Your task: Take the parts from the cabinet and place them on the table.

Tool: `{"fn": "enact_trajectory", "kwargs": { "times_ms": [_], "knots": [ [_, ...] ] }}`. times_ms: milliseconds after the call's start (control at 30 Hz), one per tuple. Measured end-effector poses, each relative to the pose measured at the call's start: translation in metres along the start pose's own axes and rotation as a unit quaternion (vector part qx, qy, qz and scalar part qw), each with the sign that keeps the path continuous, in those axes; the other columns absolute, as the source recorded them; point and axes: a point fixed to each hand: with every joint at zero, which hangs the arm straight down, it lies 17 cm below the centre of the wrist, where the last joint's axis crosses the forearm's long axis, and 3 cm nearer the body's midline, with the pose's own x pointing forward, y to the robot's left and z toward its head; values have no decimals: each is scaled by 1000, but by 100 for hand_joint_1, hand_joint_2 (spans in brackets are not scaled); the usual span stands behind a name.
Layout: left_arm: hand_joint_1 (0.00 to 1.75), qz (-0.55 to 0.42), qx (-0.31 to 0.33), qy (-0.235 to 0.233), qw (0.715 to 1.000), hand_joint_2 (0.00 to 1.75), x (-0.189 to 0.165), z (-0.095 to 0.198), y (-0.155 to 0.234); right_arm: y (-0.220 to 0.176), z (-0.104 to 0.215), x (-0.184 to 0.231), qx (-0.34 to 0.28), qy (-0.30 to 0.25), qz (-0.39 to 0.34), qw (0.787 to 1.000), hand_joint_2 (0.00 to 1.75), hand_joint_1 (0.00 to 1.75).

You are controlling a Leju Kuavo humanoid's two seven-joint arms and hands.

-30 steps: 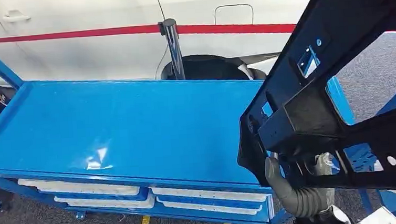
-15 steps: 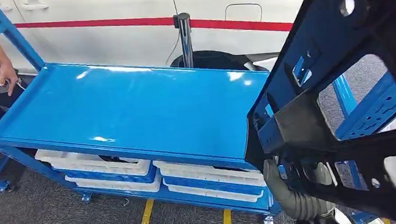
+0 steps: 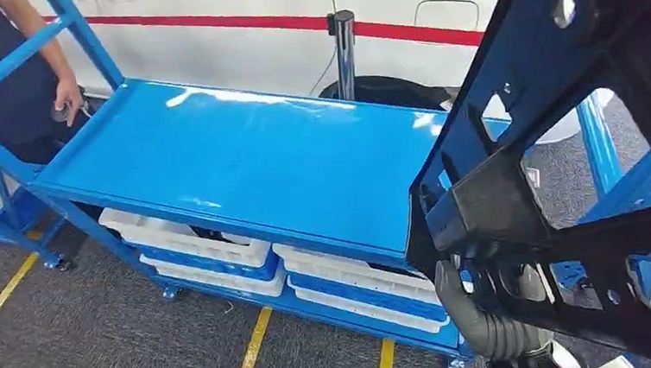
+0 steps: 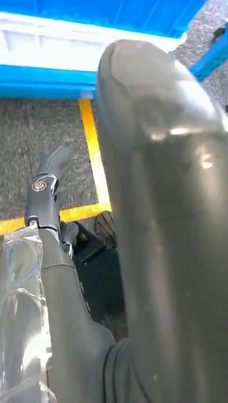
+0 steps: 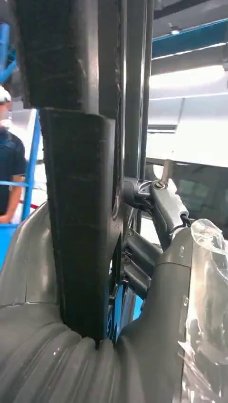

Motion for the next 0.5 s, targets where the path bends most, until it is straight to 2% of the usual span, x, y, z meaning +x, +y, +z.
{"fn": "enact_trajectory", "kwargs": {
  "times_ms": [500],
  "knots": [
    [0,9,12,1,1000,0,-3,1,3,-1,7,-9,5,20,2,1000,175,175]
  ]
}}
